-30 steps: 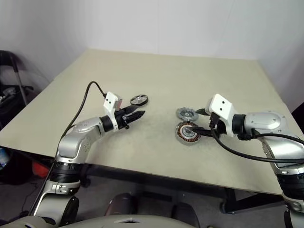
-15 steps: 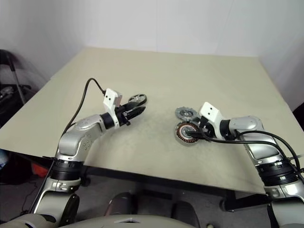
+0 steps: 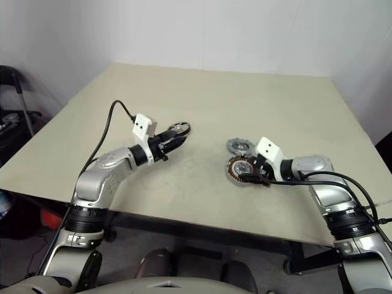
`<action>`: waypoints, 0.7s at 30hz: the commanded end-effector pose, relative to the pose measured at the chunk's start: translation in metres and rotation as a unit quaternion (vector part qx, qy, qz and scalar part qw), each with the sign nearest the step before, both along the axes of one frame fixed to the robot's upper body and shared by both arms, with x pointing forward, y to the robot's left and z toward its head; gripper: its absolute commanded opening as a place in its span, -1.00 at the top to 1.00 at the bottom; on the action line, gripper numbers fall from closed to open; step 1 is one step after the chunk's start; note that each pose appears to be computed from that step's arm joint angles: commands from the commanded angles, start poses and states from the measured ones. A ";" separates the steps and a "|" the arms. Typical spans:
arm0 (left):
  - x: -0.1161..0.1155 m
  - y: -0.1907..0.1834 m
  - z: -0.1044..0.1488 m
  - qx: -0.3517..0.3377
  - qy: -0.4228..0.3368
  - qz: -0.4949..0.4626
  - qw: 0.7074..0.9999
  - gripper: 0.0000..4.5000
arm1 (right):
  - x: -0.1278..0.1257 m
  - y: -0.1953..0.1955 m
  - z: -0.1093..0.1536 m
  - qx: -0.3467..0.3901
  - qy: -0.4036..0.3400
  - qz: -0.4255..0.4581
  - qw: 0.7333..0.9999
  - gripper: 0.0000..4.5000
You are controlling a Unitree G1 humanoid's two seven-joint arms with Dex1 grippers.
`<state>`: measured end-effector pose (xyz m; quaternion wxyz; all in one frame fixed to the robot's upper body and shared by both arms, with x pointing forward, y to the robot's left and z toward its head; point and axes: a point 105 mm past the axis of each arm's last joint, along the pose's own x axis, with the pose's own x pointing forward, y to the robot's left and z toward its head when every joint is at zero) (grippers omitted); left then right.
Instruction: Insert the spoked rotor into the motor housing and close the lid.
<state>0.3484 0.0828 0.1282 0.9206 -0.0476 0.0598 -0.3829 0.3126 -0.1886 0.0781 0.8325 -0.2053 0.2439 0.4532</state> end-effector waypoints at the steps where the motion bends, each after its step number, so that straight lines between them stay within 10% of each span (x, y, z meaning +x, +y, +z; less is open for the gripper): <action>1: 0.001 0.000 0.011 -0.010 -0.019 0.006 1.000 -0.04 | 0.004 -0.001 0.006 0.004 -0.017 0.000 1.000 -0.53; 7: 0.002 0.000 0.005 -0.004 -0.014 0.012 1.000 -0.04 | 0.003 -0.002 0.004 0.001 -0.017 0.001 1.000 -0.53; 16: 0.002 -0.003 -0.001 0.001 -0.006 0.011 1.000 -0.06 | 0.008 0.000 0.010 0.004 -0.031 -0.003 0.999 0.60; 21: 0.001 -0.004 -0.003 0.007 -0.004 0.009 1.000 -0.06 | 0.010 -0.001 0.011 -0.003 -0.035 -0.007 0.999 0.60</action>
